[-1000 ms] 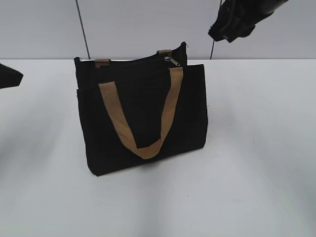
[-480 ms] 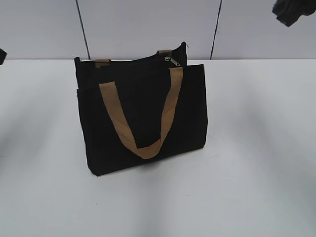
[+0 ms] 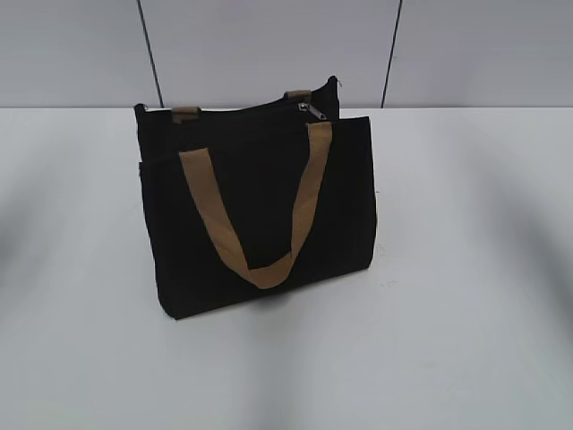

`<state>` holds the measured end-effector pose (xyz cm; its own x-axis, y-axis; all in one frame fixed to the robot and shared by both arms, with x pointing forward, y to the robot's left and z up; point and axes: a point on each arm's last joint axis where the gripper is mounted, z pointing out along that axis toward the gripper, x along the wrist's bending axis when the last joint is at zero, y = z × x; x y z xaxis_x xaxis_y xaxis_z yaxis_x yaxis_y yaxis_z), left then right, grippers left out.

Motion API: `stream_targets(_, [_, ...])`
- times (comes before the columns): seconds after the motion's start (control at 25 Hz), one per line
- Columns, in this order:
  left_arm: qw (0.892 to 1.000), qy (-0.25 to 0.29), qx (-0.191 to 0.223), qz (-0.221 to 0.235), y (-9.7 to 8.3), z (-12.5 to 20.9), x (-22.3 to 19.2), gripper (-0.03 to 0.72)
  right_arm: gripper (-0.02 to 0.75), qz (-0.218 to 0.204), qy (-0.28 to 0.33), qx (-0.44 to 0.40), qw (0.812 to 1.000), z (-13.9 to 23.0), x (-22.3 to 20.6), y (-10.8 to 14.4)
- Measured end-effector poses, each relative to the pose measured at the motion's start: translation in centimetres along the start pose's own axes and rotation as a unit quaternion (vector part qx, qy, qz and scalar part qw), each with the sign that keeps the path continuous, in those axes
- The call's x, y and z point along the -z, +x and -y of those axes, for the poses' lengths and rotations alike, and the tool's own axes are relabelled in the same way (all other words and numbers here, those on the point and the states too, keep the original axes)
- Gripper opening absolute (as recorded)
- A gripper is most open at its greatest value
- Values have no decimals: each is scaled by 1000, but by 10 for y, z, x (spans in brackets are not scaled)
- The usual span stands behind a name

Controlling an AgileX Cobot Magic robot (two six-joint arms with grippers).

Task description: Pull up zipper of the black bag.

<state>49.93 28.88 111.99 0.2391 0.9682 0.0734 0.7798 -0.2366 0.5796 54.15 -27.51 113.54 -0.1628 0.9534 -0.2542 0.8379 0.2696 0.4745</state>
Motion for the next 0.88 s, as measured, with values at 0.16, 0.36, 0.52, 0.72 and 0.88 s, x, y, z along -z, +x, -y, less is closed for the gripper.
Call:
stream_targets(0.16, [999, 37, 14, 9, 0, -1, 3, 418, 329, -92, -5, -33, 995, 6, 9, -2])
stream_targets(0.36, [996, 84, 23, 20, -2, 7, 4, 418, 330, -157, 6, -59, 986, 13, 16, -6])
stream_targets(0.52, [992, 122, 24, 29, -4, 14, 6, 418, 366, -158, 21, -60, 985, 17, 15, -11])
stream_targets(0.72, [990, 129, 34, 48, -11, 28, 10, 418, 438, -166, 43, -56, 984, 40, 14, -3])
stream_targets(0.88, [988, 140, 39, 54, -20, 64, 11, 418, 457, -174, 80, -56, 980, 81, 11, 10])
